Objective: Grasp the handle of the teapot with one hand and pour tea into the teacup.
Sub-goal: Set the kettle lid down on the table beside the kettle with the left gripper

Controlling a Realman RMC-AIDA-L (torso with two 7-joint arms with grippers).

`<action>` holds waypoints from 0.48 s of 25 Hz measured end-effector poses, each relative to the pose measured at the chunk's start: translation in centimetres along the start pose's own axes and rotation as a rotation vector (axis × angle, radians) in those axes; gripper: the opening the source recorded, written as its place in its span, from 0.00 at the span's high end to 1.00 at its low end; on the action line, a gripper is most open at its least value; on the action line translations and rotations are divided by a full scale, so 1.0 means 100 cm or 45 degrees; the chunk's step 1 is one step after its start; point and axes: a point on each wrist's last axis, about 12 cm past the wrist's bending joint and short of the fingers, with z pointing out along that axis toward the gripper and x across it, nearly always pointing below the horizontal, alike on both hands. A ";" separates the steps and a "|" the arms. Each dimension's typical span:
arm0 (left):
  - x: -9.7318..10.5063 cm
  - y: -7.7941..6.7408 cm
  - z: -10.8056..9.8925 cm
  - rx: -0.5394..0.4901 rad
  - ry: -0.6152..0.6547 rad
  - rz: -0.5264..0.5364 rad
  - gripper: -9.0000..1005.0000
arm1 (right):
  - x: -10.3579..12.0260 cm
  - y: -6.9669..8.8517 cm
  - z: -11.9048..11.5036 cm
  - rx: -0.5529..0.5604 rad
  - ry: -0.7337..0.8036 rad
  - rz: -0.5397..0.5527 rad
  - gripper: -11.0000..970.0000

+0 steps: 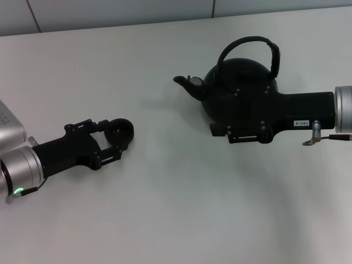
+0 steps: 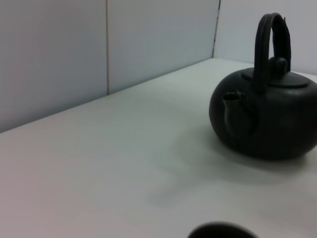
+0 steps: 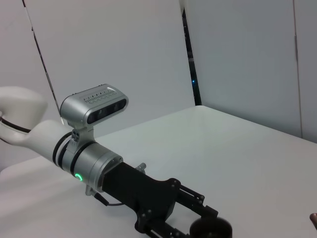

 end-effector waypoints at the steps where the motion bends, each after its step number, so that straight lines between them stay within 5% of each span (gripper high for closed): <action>1: 0.000 0.000 0.000 0.005 0.005 0.000 0.20 | 0.000 0.000 0.000 0.000 0.000 0.000 0.26; 12: -0.001 -0.001 0.001 0.027 0.010 -0.002 0.19 | -0.001 0.000 0.000 0.001 0.000 -0.003 0.26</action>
